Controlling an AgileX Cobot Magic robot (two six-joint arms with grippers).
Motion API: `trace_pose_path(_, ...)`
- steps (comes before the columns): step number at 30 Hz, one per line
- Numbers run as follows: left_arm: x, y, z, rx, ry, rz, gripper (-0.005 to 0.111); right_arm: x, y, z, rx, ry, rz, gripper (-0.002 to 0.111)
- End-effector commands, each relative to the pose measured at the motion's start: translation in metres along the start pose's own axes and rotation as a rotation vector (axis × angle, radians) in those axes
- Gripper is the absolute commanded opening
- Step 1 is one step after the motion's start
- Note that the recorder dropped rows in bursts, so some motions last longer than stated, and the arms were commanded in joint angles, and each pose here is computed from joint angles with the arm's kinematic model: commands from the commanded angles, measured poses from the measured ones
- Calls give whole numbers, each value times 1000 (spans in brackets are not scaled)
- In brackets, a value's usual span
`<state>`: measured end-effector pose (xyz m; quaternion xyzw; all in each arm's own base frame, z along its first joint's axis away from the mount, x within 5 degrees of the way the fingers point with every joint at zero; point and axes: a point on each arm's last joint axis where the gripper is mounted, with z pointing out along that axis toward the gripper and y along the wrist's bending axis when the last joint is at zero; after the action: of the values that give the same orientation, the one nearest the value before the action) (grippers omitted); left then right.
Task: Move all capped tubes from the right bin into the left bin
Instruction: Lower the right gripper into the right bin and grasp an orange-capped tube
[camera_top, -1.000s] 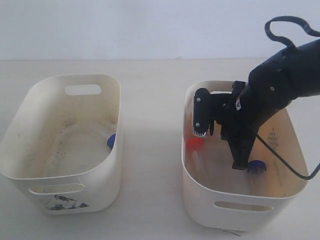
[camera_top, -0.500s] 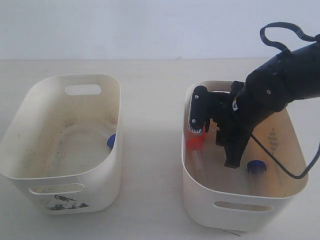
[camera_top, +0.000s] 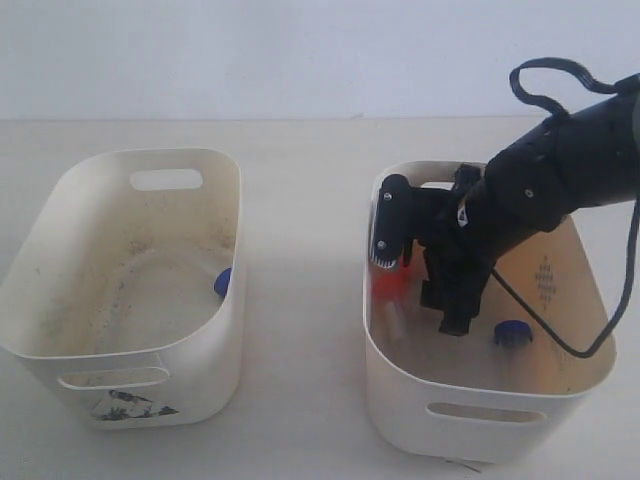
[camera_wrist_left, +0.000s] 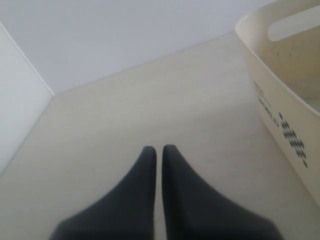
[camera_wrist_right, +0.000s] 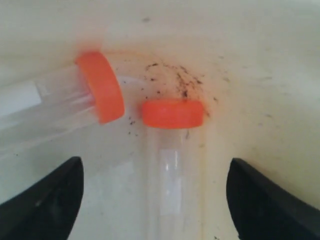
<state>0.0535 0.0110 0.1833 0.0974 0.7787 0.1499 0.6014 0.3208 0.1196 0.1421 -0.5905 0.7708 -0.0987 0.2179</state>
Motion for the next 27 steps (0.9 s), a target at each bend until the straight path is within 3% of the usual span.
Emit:
trace_pose_path(1,-1,0,0,-1,-5,-11,4,-1,-3,7,22,-21,-7,74)
trace_pose_path(9,-1,0,0,-1,-5,-11,4,3,3,18,-14,6,9,74)
trace_pose_path(11,-1,0,0,-1,-5,-11,4,3,4,19,-21,15,9,67)
trace_pose_path(19,-1,0,0,-1,-5,-11,4,7,7,18,-53,52,13,0)
trace_pose_path(27,-1,0,0,-1,-5,-11,4,7,4,7,-51,62,21,0)
